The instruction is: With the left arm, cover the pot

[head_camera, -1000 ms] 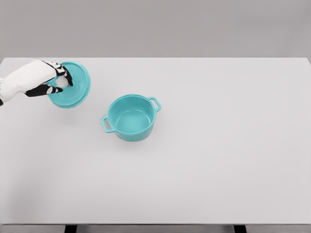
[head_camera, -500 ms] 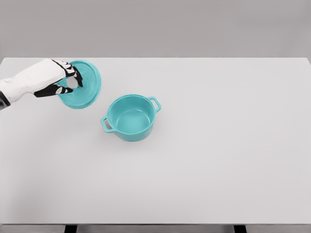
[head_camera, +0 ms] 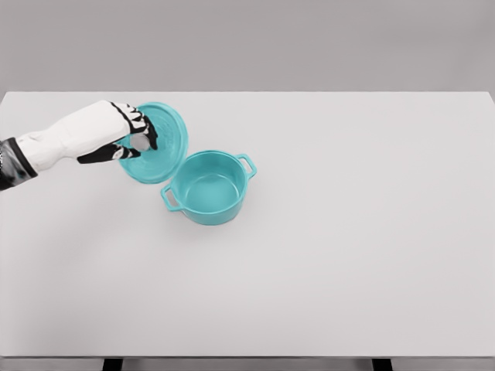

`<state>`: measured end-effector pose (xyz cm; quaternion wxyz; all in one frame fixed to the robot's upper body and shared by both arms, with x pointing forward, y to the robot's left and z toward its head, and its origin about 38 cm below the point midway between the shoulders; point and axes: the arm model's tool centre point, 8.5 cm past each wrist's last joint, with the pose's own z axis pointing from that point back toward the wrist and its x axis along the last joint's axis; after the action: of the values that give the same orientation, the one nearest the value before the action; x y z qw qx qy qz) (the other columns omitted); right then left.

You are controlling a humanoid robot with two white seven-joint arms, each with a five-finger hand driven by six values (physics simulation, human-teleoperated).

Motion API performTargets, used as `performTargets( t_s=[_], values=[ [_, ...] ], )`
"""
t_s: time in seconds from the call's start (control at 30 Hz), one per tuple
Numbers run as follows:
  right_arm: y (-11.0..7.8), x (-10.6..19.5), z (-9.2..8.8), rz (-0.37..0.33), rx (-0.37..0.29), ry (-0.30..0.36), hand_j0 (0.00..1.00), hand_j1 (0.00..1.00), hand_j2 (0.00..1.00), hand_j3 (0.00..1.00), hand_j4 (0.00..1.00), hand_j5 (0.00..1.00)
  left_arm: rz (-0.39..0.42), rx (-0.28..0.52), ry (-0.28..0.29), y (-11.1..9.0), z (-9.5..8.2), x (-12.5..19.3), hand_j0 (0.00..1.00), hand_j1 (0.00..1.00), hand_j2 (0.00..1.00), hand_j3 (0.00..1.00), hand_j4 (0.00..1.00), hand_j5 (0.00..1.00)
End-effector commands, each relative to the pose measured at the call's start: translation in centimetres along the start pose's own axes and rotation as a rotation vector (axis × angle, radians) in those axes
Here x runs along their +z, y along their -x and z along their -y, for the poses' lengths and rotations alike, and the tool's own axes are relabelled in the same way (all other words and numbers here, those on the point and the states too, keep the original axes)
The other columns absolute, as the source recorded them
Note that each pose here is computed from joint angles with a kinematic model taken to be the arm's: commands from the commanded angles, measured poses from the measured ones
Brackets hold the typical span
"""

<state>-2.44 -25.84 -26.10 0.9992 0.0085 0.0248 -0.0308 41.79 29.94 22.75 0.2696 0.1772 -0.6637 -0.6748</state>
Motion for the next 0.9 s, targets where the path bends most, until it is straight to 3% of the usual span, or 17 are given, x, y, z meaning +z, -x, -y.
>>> performTargets(
  t_s=[0.0, 0.87],
  values=[
    [0.0, 0.0, 0.0, 0.000, 0.000, 0.000, 1.00, 1.00, 1.00, 1.00, 1.00, 1.00, 0.032, -0.003, -0.006, -1.0, -0.2, -0.5, 0.44, 0.44, 0.44, 0.44, 0.44, 0.44],
    [0.1, 0.0, 0.0, -0.001, 0.000, -0.001, 1.00, 1.00, 1.00, 1.00, 1.00, 1.00, 0.150, 0.046, -0.026, -4.5, 1.5, -4.2, 0.45, 0.45, 0.45, 0.45, 0.45, 0.45]
  ],
)
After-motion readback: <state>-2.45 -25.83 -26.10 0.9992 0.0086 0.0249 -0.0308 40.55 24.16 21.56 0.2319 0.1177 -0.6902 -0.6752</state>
